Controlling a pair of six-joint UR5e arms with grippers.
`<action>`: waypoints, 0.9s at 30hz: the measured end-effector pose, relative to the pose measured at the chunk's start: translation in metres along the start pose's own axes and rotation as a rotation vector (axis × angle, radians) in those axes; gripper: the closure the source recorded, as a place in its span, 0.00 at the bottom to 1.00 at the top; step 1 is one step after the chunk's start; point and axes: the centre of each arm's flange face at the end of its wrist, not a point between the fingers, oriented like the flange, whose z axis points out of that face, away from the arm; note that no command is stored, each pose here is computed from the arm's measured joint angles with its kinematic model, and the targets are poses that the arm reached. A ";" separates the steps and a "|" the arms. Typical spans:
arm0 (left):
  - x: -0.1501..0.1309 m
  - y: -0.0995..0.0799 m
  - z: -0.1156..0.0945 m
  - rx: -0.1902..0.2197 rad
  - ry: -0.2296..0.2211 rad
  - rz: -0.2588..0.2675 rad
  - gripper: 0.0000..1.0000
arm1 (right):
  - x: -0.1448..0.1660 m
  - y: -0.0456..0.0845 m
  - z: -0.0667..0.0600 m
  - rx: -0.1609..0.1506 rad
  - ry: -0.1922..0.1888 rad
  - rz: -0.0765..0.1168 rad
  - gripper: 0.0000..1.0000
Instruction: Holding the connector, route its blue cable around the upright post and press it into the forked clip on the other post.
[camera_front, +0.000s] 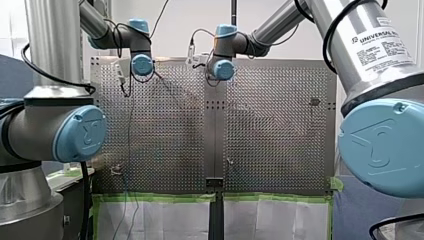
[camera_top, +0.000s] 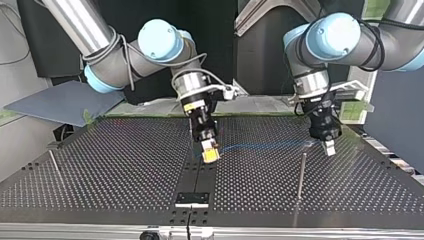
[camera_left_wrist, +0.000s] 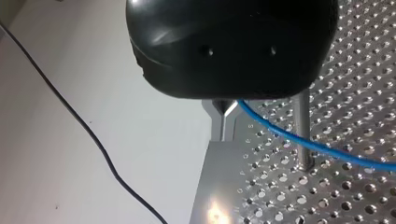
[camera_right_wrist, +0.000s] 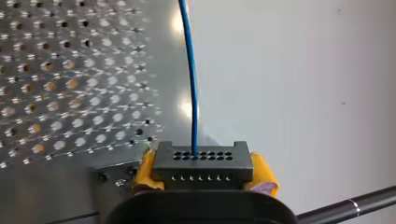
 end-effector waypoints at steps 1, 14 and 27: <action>0.001 0.000 0.005 0.001 0.002 -0.003 1.00 | 0.001 0.000 0.001 -0.001 0.002 0.002 1.00; 0.011 0.010 0.060 -0.010 -0.008 -0.049 1.00 | 0.007 0.002 0.006 -0.001 0.013 0.005 1.00; 0.022 0.041 0.092 0.023 -0.017 -0.124 1.00 | 0.005 0.011 0.009 -0.013 0.018 0.002 1.00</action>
